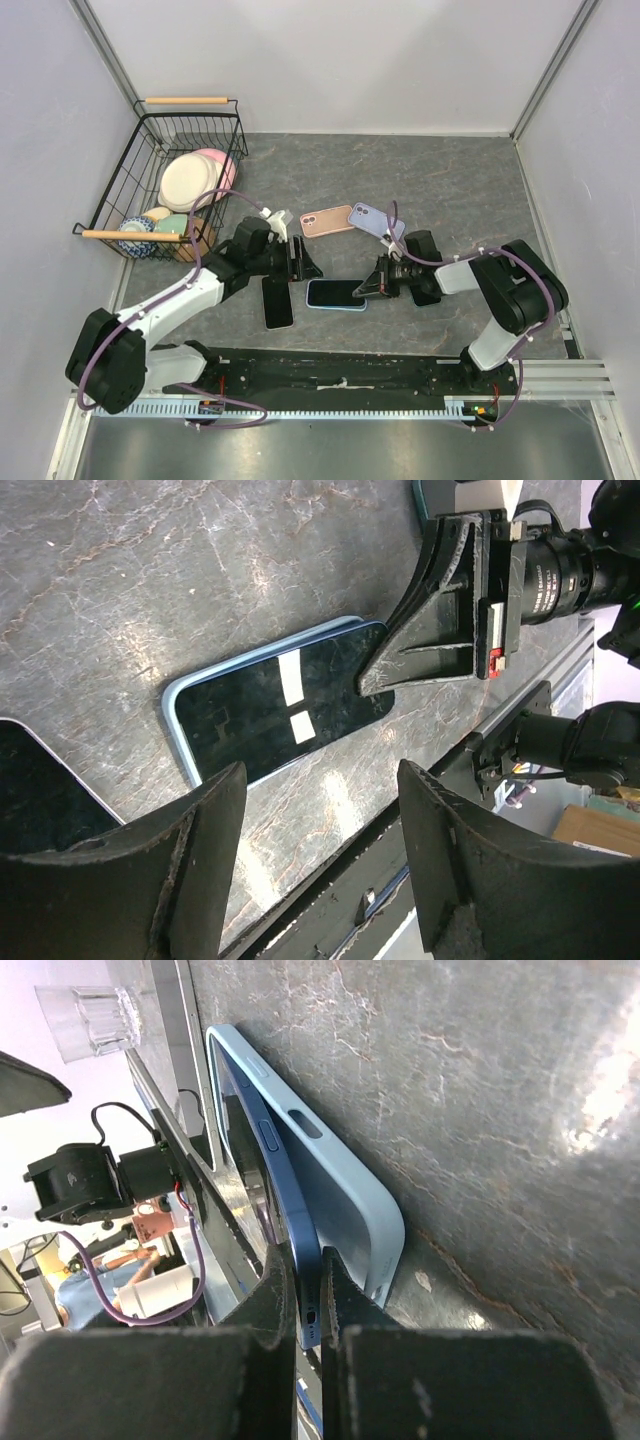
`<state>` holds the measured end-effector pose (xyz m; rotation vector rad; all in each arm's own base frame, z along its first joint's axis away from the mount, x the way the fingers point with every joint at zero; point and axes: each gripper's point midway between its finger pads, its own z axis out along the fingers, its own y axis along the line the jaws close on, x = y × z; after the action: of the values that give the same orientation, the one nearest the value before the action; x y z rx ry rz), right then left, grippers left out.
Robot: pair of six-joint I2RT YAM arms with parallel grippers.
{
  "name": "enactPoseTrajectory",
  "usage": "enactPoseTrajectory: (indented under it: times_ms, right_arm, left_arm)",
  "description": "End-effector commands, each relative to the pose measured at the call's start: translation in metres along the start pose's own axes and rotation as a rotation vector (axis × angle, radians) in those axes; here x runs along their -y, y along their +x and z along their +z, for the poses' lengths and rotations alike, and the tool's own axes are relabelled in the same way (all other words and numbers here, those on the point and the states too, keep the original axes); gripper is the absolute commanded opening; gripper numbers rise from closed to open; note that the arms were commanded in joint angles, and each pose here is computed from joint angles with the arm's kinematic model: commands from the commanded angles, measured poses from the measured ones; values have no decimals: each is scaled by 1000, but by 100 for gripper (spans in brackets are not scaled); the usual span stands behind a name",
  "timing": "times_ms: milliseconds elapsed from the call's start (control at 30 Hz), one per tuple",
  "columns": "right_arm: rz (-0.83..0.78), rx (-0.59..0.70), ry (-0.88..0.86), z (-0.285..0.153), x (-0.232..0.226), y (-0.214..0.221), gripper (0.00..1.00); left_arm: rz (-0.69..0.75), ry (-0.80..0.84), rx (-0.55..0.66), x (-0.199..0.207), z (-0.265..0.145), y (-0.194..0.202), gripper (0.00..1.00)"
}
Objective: Put the phone into the phone case
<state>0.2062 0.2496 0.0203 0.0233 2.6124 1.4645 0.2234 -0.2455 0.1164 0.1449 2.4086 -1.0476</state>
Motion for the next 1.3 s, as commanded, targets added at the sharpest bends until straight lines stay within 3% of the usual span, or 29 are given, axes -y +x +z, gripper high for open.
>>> enactPoseTrajectory:
  times_ms: [0, 167, 267, 400, 500, 867, 1267]
  right_arm:
    - [-36, -18, 421, 8, 87, 27, 0]
    - [-45, -38, 470, 12, 98, 32, 2]
    - [-64, -52, 494, 15, 100, 34, 5]
    - [-75, -50, 527, 14, 101, 33, 10]
    - [-92, -54, 558, 12, 102, 33, 12]
    - [-119, -73, 601, 14, 106, 33, 23]
    - [-166, -93, 709, 4, 111, 38, 36]
  left_arm:
    - [10, -9, 10, 10, 3, -6, 66]
    - [32, -22, -38, 15, 20, 6, 58]
    - [40, -21, -67, 18, 34, 11, 44]
    - [27, -6, -136, 17, 56, 24, 12]
    - [25, 9, -149, 22, 66, 30, 2]
    - [14, -45, -265, 7, 100, 62, 2]
    - [8, -143, -298, -15, 97, 73, 2]
